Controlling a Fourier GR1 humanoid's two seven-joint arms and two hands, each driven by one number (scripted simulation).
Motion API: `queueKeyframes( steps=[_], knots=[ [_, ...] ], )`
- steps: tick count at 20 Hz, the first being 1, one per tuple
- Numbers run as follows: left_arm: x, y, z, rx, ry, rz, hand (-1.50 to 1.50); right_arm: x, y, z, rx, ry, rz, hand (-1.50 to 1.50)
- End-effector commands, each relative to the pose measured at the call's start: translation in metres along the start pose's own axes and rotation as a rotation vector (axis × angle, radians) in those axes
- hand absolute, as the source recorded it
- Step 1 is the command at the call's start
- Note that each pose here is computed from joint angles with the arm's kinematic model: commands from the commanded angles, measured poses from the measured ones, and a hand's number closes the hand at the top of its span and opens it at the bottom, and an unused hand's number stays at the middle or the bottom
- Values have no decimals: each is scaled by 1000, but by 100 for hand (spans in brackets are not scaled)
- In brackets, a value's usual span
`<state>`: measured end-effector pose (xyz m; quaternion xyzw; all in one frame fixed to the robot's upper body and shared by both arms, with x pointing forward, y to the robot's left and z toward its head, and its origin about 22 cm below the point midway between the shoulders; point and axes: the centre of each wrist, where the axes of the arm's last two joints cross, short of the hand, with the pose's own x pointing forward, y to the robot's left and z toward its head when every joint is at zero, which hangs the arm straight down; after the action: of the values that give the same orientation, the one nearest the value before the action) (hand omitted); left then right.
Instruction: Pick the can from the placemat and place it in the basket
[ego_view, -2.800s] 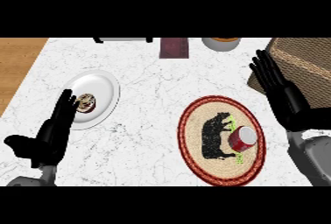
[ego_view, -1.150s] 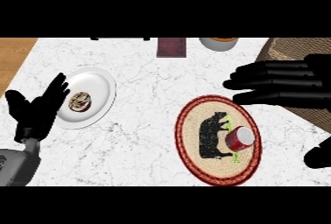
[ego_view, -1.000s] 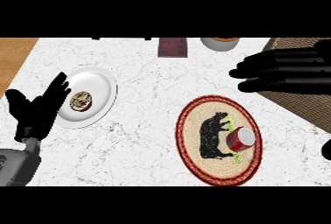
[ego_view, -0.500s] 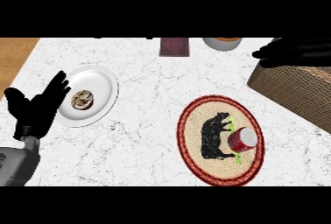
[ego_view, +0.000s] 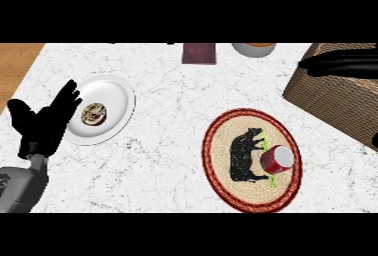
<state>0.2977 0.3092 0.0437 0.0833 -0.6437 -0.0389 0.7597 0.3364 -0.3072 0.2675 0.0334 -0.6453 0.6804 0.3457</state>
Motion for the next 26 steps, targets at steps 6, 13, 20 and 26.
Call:
queueKeyframes(
  steps=[6,13,20,26],
  knots=[
    [1,-4,-6,-16,-3,8,0,-56,80,-14,69,-172,-126,-150],
    [-12,-7,1,-13,21,20,0,-81,145,-49,15,-209,-217,-150],
    [-6,4,2,17,18,-1,0,-86,171,-73,129,-157,-137,-150],
    [-10,-7,0,8,3,-10,0,-93,165,-101,193,-119,-99,-150]
  ],
)
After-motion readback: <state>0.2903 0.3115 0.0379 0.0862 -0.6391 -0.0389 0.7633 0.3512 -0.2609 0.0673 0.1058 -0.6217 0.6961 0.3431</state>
